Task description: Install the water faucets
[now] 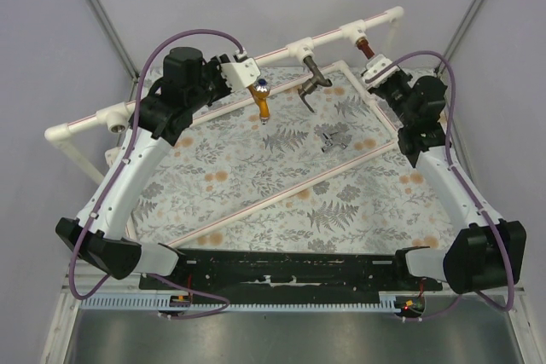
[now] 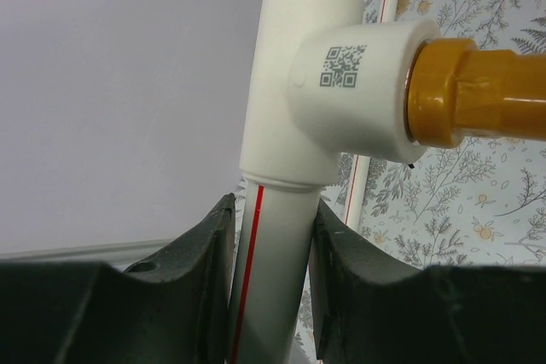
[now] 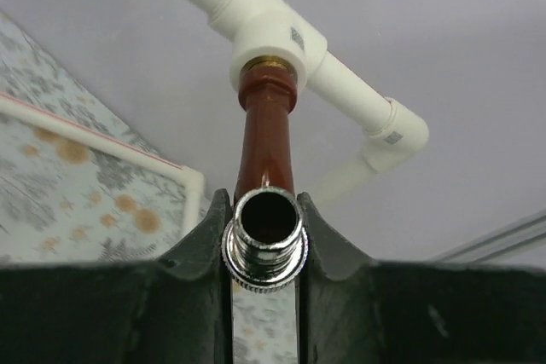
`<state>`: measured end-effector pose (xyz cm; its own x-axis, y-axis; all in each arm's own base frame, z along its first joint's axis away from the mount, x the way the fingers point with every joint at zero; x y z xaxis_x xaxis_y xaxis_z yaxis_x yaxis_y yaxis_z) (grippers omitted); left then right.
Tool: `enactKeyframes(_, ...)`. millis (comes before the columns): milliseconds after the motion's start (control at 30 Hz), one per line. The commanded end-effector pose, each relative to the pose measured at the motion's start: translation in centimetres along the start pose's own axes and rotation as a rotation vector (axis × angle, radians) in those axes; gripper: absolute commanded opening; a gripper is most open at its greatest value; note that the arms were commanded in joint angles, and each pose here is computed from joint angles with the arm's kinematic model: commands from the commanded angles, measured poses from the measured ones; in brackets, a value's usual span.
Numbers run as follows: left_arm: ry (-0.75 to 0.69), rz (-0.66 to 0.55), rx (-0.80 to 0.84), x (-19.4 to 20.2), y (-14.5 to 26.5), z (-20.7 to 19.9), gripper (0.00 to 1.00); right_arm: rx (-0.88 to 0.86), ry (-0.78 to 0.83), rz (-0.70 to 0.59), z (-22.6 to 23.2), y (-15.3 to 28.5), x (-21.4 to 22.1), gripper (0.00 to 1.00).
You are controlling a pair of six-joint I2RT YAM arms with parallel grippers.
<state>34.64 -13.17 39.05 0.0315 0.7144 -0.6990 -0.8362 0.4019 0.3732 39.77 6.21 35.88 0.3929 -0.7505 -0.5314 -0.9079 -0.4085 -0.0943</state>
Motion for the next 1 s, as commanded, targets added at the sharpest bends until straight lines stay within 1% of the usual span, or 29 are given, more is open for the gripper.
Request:
enactKeyframes(0,0.178,0.055,0.194,1.1,0.2,-4.8,0.02,0.122,-0.608,-0.077,-1.4,-0.8,-2.9,0.15)
enactKeyframes(33,0.179,0.052,0.191,1.0,0.3,-4.7,0.02,0.173,-0.763,-0.071,-1.6,-0.8,-2.9,0.13)
enactKeyframes(133,0.18,0.05,0.196,1.0,0.3,-4.8,0.02,0.32,-1.338,-0.097,-1.7,-0.6,-3.1,0.1)
enactKeyframes(167,0.18,0.051,0.198,1.0,0.2,-4.8,0.02,0.35,-1.54,-0.129,-1.8,-0.5,-3.2,0.09)
enactKeyframes(200,0.18,0.051,0.198,1.0,0.2,-4.8,0.02,0.403,-1.707,-0.144,-1.8,-0.7,-2.9,0.08)
enactKeyframes(267,0.175,0.049,0.197,1.0,0.2,-4.8,0.02,0.453,-2.108,-0.216,-1.9,-1.1,-2.9,0.09)
enactKeyframes(300,0.175,0.052,0.196,1.1,0.2,-4.8,0.02,0.472,-2.268,-0.26,-1.8,-1.3,-2.6,0.08)
enactKeyframes(333,0.175,0.053,0.195,1.1,0.2,-4.8,0.02,0.481,-2.423,-0.349,-2.0,-1.5,-2.3,0.08)
enactKeyframes(367,0.175,0.051,0.192,1.0,0.3,-4.7,0.02,0.483,-2.502,-0.424,-2.2,-1.7,-2.1,0.08)
enactKeyframes(400,0.173,0.053,0.189,1.0,0.3,-4.7,0.02,0.474,-2.539,-0.491,-2.6,-1.8,-2.0,0.12)
enactKeyframes(433,0.173,0.054,0.188,1.1,0.2,-4.6,0.02,0.469,-2.545,-0.509,-2.8,-2.0,-2.1,0.17)
enactKeyframes(467,0.173,0.055,0.189,1.1,0.3,-4.7,0.02,0.469,-2.534,-0.503,-2.9,-2.0,-2.0,0.25)
enactKeyframes(533,0.174,0.051,0.186,1.0,0.3,-4.6,0.02,0.443,-2.456,-0.443,-2.4,-1.8,-2.0,0.42)
enactKeyframes(633,0.174,0.055,0.187,1.0,0.1,-4.6,0.02,0.467,-2.286,-0.399,-1.9,-0.5,-1.5,0.6)
enactKeyframes(667,0.176,0.056,0.185,1.0,0.1,-4.6,0.02,0.471,-2.23,-0.387,-1.8,0.1,-1.4,0.68)
enactKeyframes(700,0.176,0.055,0.184,1.0,0.1,-4.6,0.02,0.479,-2.177,-0.353,-1.4,0.7,-0.9,0.78)
enactKeyframes(733,0.177,0.056,0.185,1.0,0.1,-4.6,0.02,0.487,-2.135,-0.339,-1.6,1.5,-0.6,0.96)
enactKeyframes(767,0.176,0.055,0.187,1.0,0.1,-4.6,0.02,0.482,-2.086,-0.312,-1.2,2.2,-0.1,0.98)
enactKeyframes(833,0.178,0.054,0.178,0.9,0.2,-4.4,0.02,0.446,-2.001,-0.268,-0.5,3.4,0.1,0.98)
enactKeyframes(867,0.178,0.051,0.174,0.8,0.3,-4.3,0.02,0.472,-1.928,-0.229,-0.8,4.3,1.0,0.98)
enactKeyframes(900,0.177,0.051,0.166,0.7,0.3,-4.1,0.02,0.465,-1.856,-0.195,-0.8,5.1,1.0,0.98)
enactKeyframes(933,0.177,0.051,0.161,0.7,0.3,-4.0,0.02,0.466,-1.752,-0.141,-0.7,5.7,1.1,0.98)
enactKeyframes(967,0.175,0.055,0.153,0.7,0.3,-3.9,0.02,0.462,-1.612,-0.093,-0.9,6.4,1.1,0.98)
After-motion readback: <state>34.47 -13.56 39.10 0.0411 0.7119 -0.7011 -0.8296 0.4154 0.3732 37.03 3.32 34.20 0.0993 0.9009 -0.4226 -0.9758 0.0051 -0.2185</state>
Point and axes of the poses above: each gripper's point midway between its finger pads, its own y axis back along the fingers, its own z axis along the line the jaws close on, x = y × z, the point moved 5 cm from there along y, back along the fingers, and after that the axes turned 9 degrees about y, right-handed, at the moved point
